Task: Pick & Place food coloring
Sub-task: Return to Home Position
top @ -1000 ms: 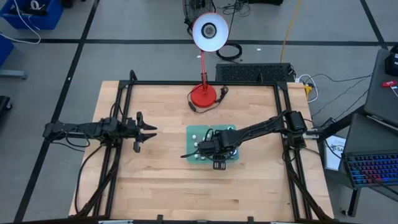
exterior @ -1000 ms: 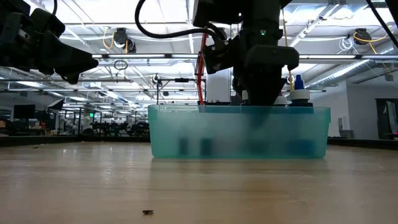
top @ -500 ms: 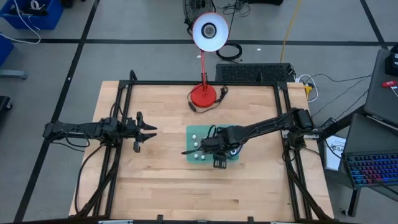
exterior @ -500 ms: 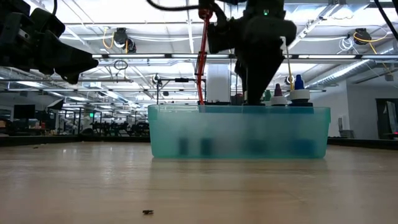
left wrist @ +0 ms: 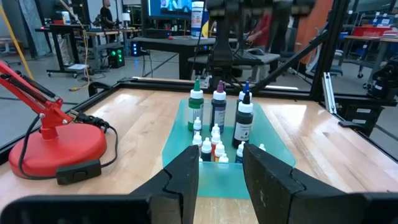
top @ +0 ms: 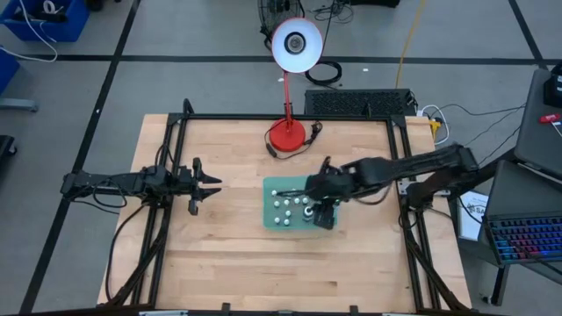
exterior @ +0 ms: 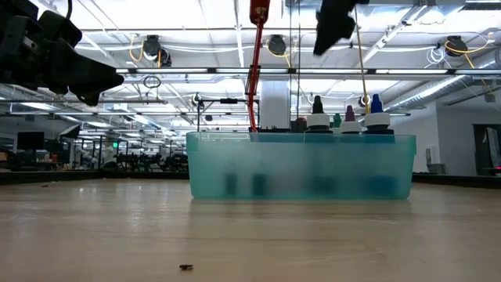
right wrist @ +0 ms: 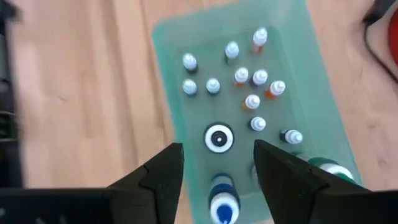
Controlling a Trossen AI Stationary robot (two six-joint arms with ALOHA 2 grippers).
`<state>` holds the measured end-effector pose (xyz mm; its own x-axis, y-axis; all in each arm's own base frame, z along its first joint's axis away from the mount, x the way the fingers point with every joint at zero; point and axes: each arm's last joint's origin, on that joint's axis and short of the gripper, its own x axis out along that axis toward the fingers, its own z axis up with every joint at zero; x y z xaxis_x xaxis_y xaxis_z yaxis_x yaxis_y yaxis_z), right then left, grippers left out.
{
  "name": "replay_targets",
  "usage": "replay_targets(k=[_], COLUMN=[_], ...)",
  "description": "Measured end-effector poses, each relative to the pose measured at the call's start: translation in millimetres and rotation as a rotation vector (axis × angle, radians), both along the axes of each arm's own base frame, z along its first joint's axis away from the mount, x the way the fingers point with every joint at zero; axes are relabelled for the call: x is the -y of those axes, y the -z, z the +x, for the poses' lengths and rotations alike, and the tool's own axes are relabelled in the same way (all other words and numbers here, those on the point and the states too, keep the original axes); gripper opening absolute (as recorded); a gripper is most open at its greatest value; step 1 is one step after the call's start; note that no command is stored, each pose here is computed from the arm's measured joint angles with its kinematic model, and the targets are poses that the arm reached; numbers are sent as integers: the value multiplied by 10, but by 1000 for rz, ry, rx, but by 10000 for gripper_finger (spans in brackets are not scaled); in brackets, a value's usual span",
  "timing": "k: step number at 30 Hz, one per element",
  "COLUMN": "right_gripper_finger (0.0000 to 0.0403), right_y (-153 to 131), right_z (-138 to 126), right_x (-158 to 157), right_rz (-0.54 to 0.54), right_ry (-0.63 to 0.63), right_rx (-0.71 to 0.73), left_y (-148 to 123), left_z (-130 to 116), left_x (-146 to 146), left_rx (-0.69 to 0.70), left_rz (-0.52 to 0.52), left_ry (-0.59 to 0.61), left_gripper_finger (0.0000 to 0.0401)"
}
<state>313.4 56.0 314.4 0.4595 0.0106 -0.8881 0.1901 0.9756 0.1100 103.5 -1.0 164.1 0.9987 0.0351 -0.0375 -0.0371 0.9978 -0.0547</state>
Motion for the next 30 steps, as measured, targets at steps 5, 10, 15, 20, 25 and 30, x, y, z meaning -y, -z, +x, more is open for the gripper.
replay_targets(k=[5, 10, 15, 20, 25, 30], right_gripper_finger=[182, 181, 182, 181, 182, 182], right_y=[-394, -713, -942, -1057, -1106, -1199], right_z=[-322, -663, -998, -1316, -1659, -2016], right_x=[28, 63, 123, 191, 266, 368], right_rz=[56, 95, 91, 105, 97, 46], right_ry=[37, 39, -2, 11, 14, 68], right_rx=[136, 258, 353, 372, 350, 432], left_y=[0, 0, 0, 0, 0, 0], left_z=[0, 0, 0, 0, 0, 0], left_x=[0, 0, 0, 0, 0, 1], left_rx=[0, 0, 0, 0, 0, 0], left_rz=[0, 0, 0, 0, 0, 0], left_ry=[1, 0, 1, 0, 0, 1], left_gripper_finger=[127, 127, 127, 127, 127, 127])
